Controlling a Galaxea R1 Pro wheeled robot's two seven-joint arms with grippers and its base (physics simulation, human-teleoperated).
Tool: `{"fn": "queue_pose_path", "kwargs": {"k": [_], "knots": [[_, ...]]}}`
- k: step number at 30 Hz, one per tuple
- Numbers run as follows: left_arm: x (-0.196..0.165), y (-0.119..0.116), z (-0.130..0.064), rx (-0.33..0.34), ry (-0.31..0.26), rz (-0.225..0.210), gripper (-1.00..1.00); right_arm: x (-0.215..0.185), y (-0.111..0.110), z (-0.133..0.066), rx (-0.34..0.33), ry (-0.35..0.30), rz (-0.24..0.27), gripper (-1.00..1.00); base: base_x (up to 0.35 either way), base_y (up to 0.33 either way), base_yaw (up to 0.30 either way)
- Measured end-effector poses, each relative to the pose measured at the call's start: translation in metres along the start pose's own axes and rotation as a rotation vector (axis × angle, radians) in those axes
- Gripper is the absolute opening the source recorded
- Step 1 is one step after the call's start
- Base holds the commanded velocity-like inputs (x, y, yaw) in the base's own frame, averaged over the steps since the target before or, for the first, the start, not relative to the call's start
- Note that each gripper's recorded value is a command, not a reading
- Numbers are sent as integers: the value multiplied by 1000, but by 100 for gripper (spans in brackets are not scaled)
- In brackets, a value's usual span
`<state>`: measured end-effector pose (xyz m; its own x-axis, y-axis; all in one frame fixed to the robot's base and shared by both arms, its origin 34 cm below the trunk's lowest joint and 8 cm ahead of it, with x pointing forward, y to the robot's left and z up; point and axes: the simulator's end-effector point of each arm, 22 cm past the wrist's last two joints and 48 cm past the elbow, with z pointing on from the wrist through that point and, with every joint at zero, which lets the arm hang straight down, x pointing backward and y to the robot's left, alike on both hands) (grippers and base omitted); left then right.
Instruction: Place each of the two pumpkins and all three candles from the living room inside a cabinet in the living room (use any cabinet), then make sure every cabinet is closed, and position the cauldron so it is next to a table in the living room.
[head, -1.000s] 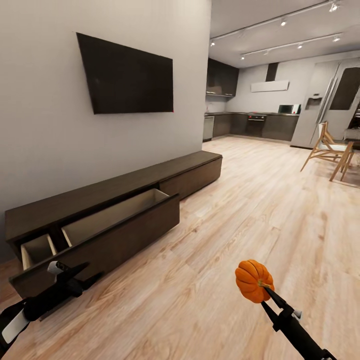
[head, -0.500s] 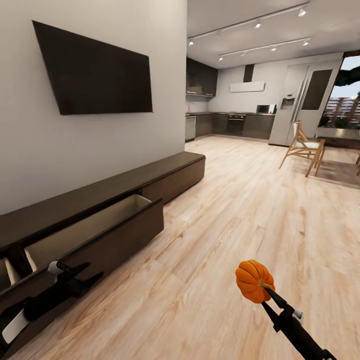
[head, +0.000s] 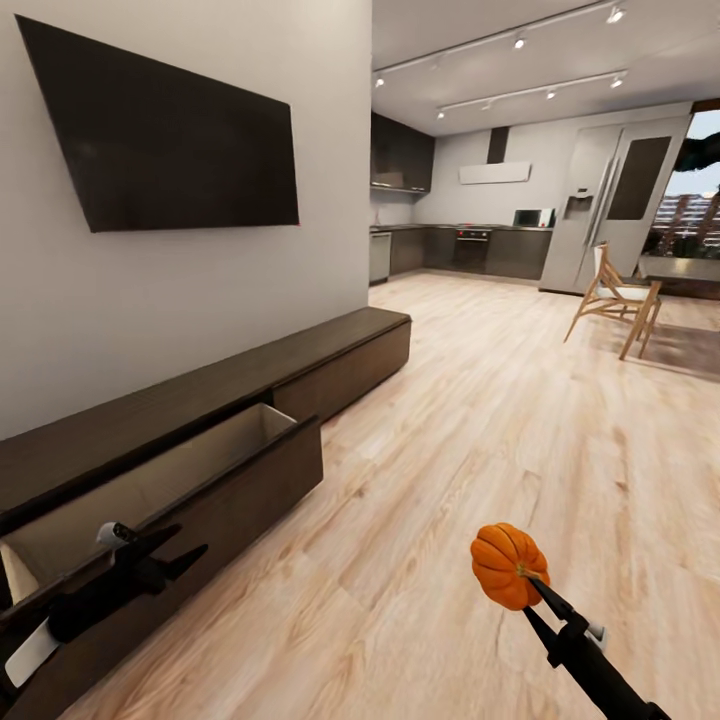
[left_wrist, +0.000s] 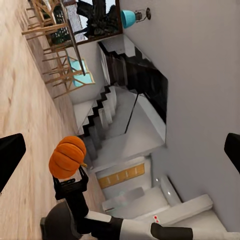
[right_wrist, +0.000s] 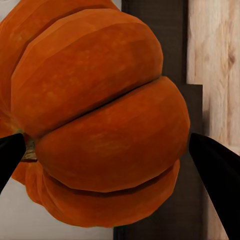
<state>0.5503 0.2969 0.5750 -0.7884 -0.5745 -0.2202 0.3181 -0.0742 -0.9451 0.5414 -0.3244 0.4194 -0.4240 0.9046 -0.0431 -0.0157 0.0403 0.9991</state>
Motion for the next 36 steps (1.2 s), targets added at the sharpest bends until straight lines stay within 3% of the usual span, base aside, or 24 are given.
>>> {"fn": "queue_pose_path", "kwargs": {"k": [28, 36], "knots": [[4, 2, 5, 7, 4, -7, 100, 0, 0, 0, 1, -1, 6, -100, 278, -186, -235], [5, 2, 5, 8, 5, -11, 100, 0, -7, -1, 31, 1, 9, -100, 274, -208, -73]]}}
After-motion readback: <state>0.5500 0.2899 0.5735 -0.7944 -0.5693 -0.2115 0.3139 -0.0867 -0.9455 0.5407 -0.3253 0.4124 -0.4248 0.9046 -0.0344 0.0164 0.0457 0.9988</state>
